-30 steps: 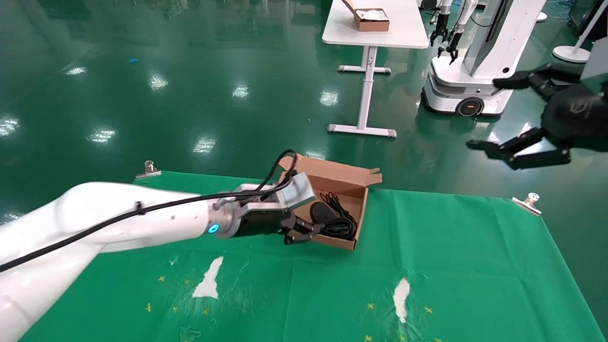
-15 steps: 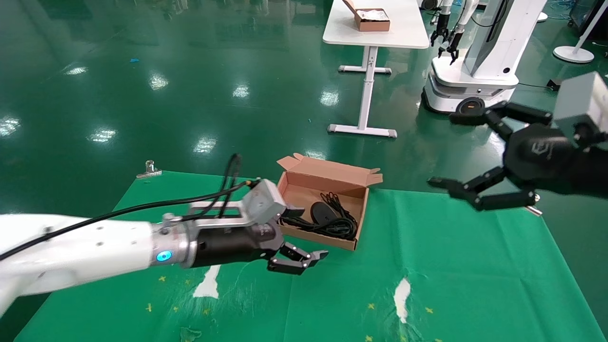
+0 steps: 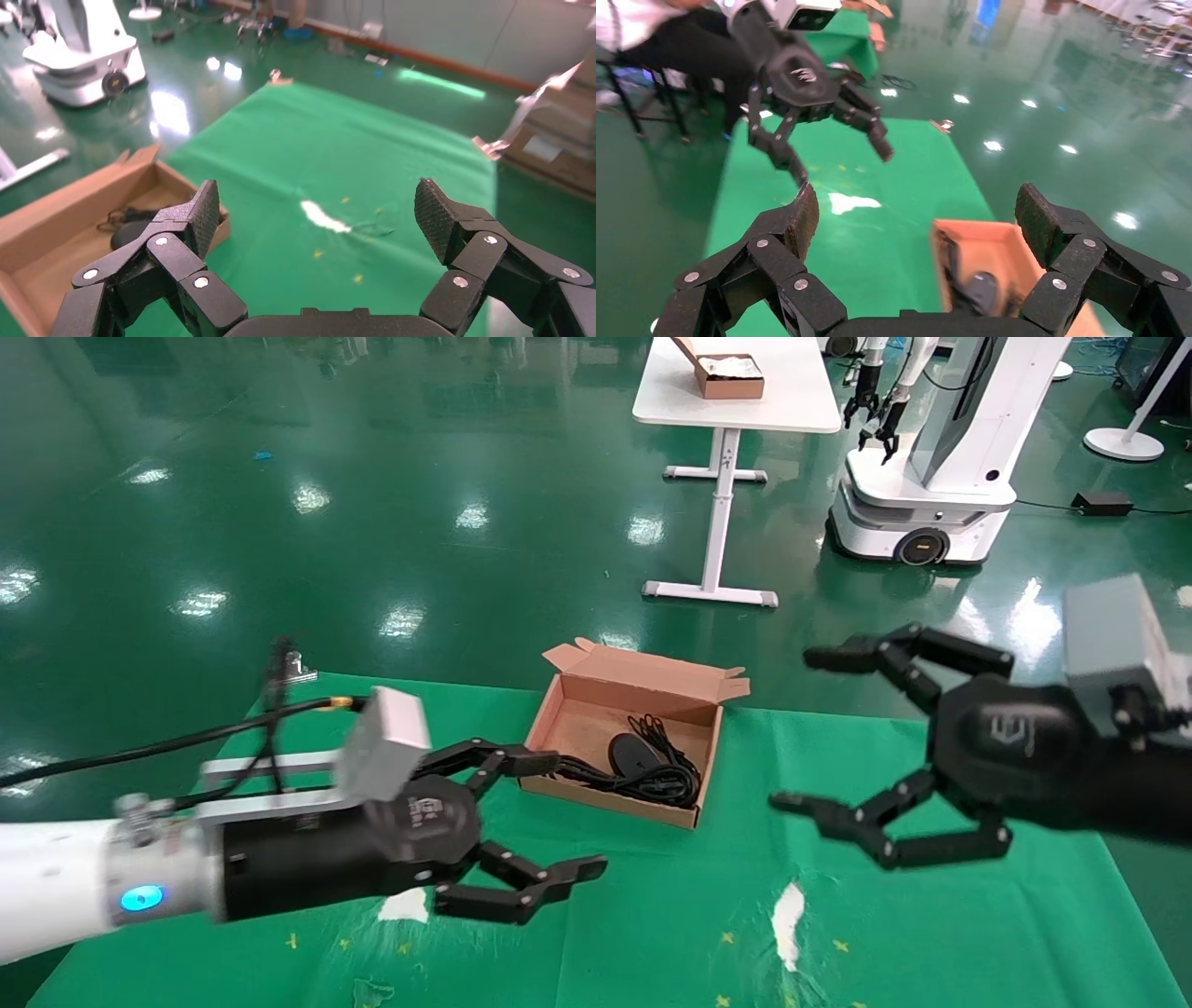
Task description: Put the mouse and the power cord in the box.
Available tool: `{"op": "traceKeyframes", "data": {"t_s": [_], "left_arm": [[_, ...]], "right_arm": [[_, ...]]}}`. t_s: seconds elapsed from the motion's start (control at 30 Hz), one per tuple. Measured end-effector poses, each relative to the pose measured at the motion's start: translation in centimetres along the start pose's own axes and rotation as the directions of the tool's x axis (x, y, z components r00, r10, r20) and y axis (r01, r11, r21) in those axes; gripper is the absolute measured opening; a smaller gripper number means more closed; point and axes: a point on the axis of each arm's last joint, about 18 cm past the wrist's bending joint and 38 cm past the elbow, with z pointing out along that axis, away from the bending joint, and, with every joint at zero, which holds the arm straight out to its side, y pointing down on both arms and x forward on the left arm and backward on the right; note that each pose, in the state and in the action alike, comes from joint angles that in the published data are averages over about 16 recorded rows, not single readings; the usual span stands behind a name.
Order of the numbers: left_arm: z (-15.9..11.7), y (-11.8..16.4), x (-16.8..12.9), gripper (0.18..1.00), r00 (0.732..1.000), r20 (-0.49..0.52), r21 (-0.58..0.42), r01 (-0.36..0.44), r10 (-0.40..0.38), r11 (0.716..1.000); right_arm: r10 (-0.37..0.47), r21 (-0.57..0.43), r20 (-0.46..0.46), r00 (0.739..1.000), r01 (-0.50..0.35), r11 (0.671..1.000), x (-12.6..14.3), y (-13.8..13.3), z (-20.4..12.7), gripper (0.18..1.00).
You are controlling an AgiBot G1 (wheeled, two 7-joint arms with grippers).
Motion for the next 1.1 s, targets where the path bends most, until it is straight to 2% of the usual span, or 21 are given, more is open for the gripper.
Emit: {"op": "traceKeyframes", "data": {"t_s": [0.27, 0.6, 0.8, 1.1], "left_arm": [[-4.6, -1.8, 2.8, 1.000, 0.998, -0.062, 0.085, -0.015, 0.021, 0.996], [-9.4, -4.1, 6.4, 1.000, 0.987, -0.136, 0.151, -0.064, 0.085, 0.986], [-10.7, -4.7, 7.6, 1.000, 0.981, -0.159, 0.166, -0.083, 0.110, 0.983], [-10.7, -4.8, 7.6, 1.000, 0.981, -0.160, 0.167, -0.083, 0.111, 0.982]], "right_arm": [[0.070, 0.060, 0.091, 0.993, -0.076, 0.995, -3.5, 0.0, 0.9, 1.001], [0.142, 0.114, 0.198, 0.970, -0.167, 0.979, -7.5, -0.3, 1.5, 1.001], [0.162, 0.128, 0.231, 0.959, -0.195, 0.972, -8.7, -0.4, 1.6, 1.001], [0.163, 0.130, 0.232, 0.959, -0.196, 0.972, -8.7, -0.5, 1.5, 1.001]]}}
